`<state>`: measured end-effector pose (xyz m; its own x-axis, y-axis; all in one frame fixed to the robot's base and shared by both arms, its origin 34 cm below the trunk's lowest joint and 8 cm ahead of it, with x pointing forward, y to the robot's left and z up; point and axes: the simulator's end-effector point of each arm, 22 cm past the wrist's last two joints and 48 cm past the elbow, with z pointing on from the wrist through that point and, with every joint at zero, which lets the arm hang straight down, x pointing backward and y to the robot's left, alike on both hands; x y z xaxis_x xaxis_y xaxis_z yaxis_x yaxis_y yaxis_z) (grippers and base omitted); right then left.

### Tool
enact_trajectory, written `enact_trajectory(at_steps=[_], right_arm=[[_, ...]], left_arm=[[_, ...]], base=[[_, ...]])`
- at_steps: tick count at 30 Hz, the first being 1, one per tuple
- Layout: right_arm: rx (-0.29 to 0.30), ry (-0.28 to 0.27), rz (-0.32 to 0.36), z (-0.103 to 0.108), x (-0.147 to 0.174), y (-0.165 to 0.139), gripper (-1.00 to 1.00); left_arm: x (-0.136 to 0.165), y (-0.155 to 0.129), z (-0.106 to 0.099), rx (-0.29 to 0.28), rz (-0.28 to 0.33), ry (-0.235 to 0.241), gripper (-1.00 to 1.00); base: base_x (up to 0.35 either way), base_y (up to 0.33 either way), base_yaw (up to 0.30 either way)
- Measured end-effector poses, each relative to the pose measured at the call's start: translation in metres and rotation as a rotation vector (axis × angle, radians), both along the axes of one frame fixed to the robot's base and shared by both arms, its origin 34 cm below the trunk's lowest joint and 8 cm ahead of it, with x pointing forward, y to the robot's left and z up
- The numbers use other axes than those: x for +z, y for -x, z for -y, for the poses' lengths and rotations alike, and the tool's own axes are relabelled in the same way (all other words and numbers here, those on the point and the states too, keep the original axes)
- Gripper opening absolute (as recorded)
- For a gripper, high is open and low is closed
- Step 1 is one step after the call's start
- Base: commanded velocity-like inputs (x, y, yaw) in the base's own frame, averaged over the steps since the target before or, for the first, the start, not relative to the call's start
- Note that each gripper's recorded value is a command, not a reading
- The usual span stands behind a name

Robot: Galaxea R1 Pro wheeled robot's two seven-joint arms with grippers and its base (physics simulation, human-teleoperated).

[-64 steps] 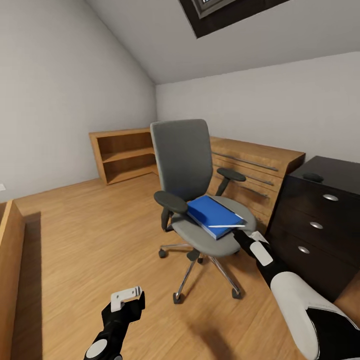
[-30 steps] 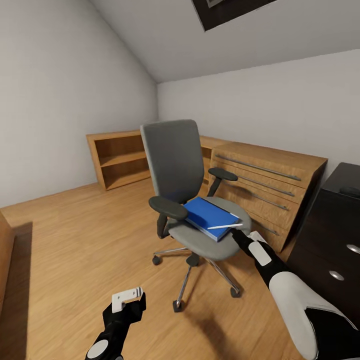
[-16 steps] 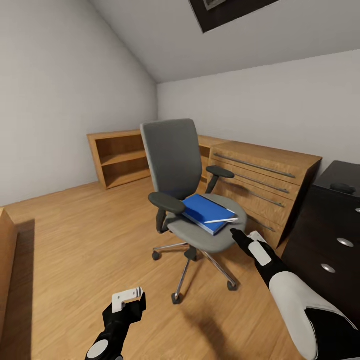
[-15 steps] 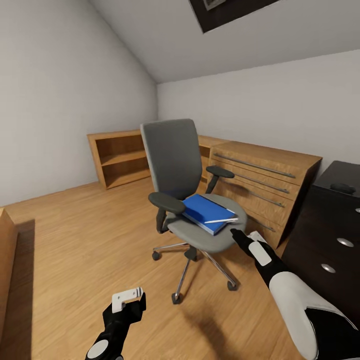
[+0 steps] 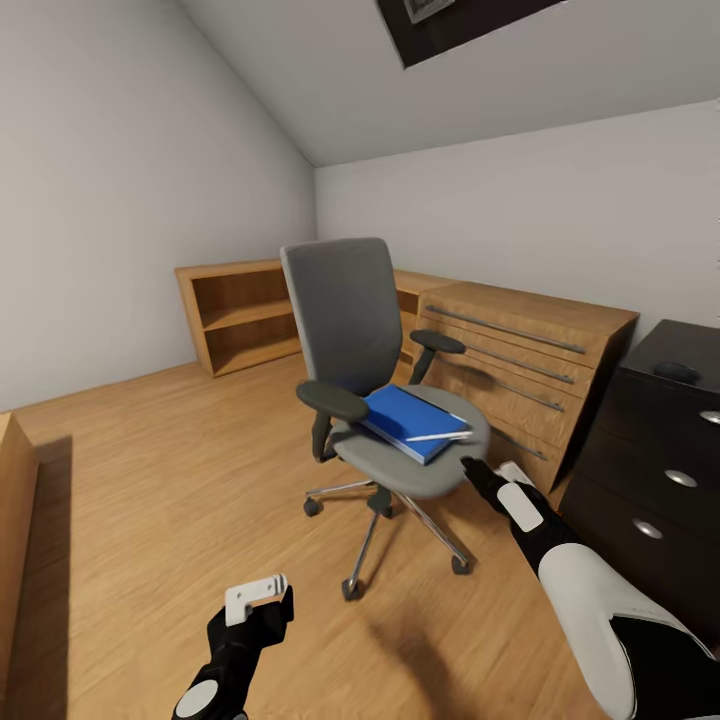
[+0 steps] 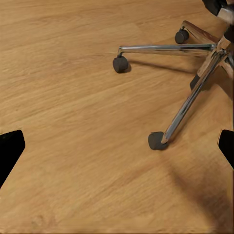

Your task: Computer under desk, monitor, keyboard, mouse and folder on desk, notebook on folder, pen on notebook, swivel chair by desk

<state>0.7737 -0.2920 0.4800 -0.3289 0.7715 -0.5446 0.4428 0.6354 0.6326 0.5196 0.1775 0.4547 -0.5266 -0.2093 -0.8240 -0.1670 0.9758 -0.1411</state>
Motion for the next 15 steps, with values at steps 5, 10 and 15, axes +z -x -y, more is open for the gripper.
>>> enact_trajectory(at_steps=[5,10,15], right_arm=[[-0.003,0.001,0.001,0.0025,0.0005,-0.0002,1.0],[-0.003,0.001,0.0,0.0029,0.0004,-0.0001,1.0],[-0.004,0.001,0.0,0.0034,0.0008,0.0,1.0]], left_arm=[[0.0001,0.0002,0.002,-0.004,0.0,0.0,1.0],[0.0001,0.0003,0.0022,-0.004,0.0,0.0,1.0],[0.0004,0.0002,0.0022,-0.004,0.001,0.0,1.0]], base=[[-0.304,-0.066,0.0],[-0.308,-0.057,0.0],[-0.144,-0.018,-0.002]])
